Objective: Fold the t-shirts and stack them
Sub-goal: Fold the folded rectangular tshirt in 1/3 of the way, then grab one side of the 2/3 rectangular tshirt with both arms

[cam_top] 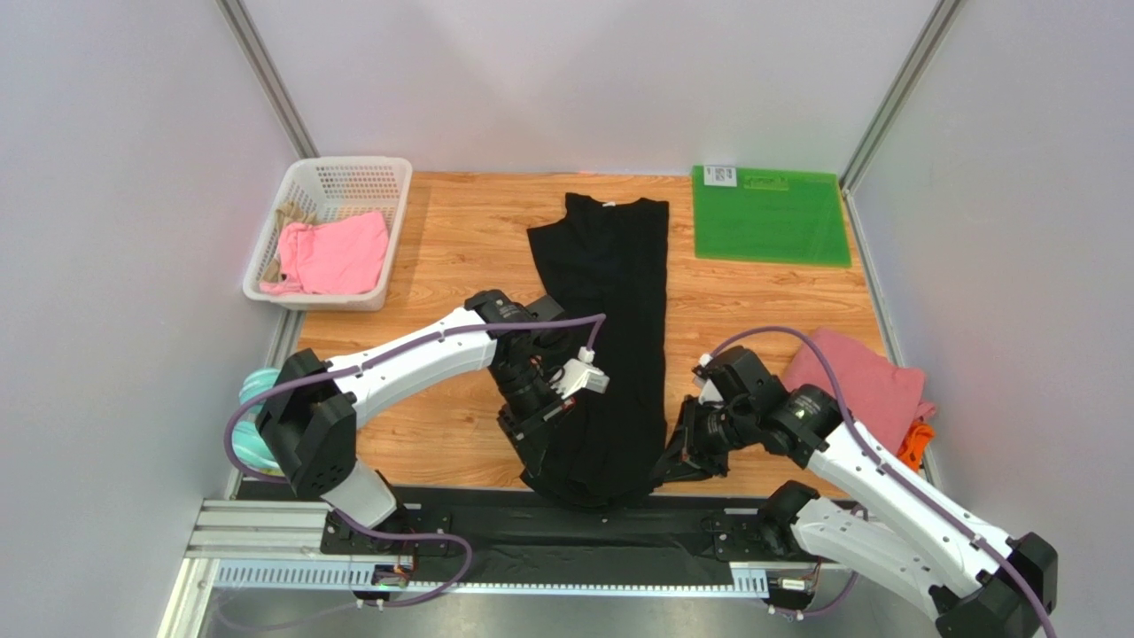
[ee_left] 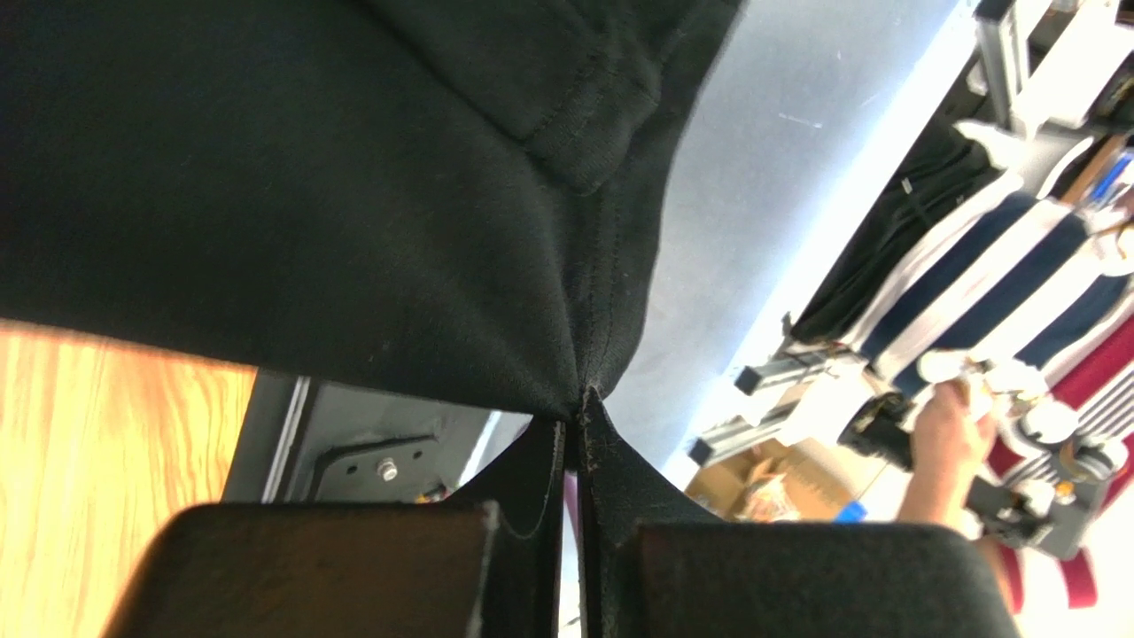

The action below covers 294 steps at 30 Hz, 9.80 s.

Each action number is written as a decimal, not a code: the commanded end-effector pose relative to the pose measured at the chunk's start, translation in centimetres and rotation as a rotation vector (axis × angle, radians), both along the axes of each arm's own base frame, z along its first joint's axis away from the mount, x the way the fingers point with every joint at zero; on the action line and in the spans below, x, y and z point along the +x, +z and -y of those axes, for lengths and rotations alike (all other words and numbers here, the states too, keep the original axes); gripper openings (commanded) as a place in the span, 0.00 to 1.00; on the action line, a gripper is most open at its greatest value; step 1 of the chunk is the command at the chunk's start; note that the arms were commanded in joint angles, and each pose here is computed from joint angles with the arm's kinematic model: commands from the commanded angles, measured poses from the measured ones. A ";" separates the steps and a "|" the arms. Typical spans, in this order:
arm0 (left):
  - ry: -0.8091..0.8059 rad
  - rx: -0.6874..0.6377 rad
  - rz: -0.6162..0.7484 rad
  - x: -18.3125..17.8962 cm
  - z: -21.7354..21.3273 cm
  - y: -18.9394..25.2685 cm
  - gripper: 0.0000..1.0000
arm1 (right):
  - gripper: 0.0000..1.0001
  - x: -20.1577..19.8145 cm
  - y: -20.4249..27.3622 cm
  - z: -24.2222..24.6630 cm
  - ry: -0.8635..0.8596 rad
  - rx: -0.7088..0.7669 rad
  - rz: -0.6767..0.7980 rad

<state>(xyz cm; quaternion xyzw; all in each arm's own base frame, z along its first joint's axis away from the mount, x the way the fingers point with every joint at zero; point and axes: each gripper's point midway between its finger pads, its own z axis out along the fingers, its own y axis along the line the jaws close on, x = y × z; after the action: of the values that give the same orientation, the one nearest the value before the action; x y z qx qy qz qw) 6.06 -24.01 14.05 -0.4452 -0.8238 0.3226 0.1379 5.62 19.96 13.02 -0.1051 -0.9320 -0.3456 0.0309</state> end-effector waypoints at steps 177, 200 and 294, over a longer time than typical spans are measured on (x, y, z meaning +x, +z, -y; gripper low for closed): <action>0.472 -0.061 0.455 23.5 -4.9 0.9 1.00 | 0.44 19.9 -13.2 -3.5 0.072 0.013 -0.135; 0.441 0.051 0.175 16.2 -1.9 -6.8 1.00 | 0.54 13.3 -7.9 0.6 0.005 -0.032 -0.002; 0.554 0.239 0.056 16.6 -1.9 -13.8 0.85 | 0.43 16.6 -12.2 1.3 -0.136 0.039 -0.096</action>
<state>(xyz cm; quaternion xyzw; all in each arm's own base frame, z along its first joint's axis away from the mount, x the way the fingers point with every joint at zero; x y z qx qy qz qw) 21.83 -22.79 3.10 -0.1791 -0.9422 0.2691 0.0886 21.68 18.84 2.34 -0.1852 -0.8988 -0.3907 0.0722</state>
